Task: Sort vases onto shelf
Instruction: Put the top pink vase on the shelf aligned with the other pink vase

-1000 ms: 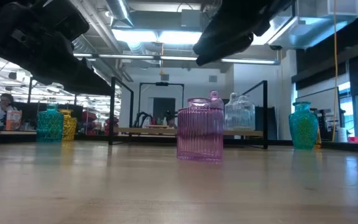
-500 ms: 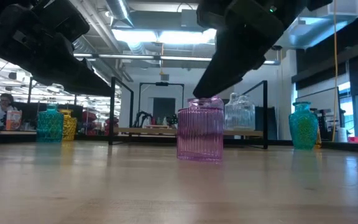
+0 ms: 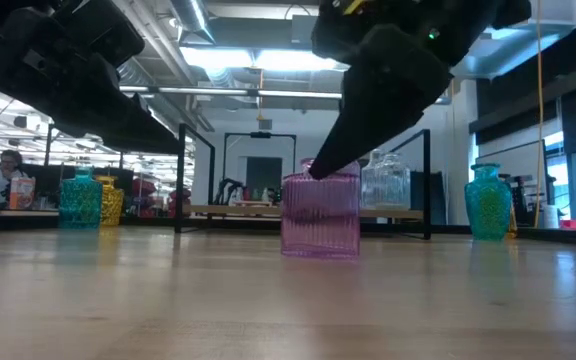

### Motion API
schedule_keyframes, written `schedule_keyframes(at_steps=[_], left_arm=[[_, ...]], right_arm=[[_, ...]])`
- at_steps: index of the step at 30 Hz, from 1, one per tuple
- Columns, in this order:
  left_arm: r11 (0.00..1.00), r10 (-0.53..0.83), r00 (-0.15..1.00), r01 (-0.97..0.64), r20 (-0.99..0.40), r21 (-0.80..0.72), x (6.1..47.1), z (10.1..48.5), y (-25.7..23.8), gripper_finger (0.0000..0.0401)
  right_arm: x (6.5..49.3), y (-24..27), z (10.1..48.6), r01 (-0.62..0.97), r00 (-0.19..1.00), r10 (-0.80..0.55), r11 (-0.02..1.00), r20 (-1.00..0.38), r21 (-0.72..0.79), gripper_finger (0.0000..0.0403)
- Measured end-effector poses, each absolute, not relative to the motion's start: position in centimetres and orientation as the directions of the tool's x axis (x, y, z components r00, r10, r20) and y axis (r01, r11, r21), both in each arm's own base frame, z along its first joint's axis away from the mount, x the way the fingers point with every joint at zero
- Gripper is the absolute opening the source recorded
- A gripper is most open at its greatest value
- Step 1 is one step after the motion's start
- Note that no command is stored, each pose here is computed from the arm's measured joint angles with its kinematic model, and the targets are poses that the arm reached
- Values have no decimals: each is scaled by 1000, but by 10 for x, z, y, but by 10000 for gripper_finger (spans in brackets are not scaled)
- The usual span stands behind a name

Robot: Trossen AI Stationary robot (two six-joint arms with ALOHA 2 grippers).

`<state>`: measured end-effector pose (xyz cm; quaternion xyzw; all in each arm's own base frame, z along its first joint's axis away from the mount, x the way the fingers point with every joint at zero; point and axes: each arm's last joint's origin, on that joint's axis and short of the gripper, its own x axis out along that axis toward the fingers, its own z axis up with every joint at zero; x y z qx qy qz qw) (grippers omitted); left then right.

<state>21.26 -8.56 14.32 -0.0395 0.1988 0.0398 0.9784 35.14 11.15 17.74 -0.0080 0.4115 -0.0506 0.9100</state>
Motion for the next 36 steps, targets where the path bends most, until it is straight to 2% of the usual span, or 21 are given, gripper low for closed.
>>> schedule_keyframes(at_steps=[7, 11, 24, 36], left_arm=[[994, 64, 916, -95, -395, -59, 212, 143, -86, 162], [994, 64, 916, -95, -396, -59, 212, 143, -86, 162], [994, 64, 916, -95, -397, -58, 212, 143, -85, 162], [994, 64, 916, -94, -397, -58, 212, 143, -85, 162]], right_arm=[[352, 112, 178, 81, 663, -97, 995, -743, -57, 155], [352, 112, 179, 80, 662, -98, 995, -743, -59, 135], [347, 110, 184, 60, 654, -125, 992, -747, -113, 125], [326, 84, 229, 58, 665, -179, 980, -726, -189, 124]])
